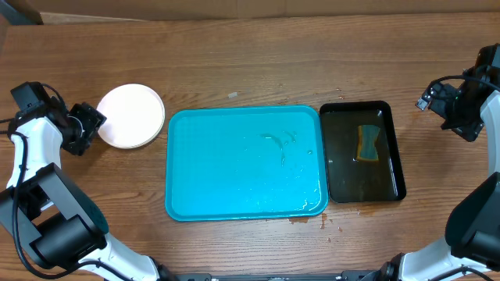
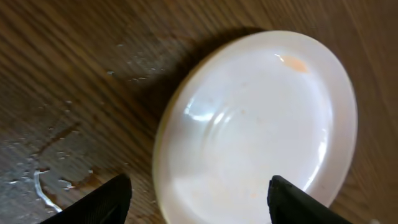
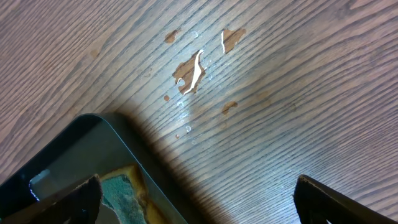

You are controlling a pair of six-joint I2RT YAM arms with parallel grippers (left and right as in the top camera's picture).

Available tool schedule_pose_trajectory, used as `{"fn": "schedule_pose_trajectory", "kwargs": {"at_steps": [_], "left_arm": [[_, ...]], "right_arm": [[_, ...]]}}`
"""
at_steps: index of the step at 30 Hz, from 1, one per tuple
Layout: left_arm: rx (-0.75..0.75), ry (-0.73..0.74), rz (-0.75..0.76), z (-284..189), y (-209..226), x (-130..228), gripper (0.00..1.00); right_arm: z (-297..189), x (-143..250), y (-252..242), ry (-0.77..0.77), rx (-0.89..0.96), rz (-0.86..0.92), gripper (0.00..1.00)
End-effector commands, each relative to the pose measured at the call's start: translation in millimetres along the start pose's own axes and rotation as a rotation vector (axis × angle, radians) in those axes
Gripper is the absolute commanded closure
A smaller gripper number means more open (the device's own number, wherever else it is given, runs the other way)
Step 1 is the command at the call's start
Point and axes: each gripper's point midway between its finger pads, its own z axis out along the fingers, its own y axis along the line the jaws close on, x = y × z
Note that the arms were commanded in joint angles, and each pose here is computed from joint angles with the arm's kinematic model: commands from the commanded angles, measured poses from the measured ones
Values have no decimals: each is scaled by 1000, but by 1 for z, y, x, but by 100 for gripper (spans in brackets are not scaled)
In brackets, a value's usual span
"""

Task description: Clean dirty plates on tray and stack at the side

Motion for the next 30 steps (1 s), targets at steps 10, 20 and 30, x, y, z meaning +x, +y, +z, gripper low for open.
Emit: {"fn": "schedule_pose_trajectory", "kwargs": {"at_steps": [10,20,30], "left_arm": [[457,149,222,-16,-86,38,17],[387,146,252,-7,-88,44,0],[22,12,256,7,-30,14,0]], "right_arm": [[-4,-3,2,-17,-6,-1,0],[-4,-3,2,-17,-6,-1,0],[-4,-3,2,-17,-6,-1,0]]}}
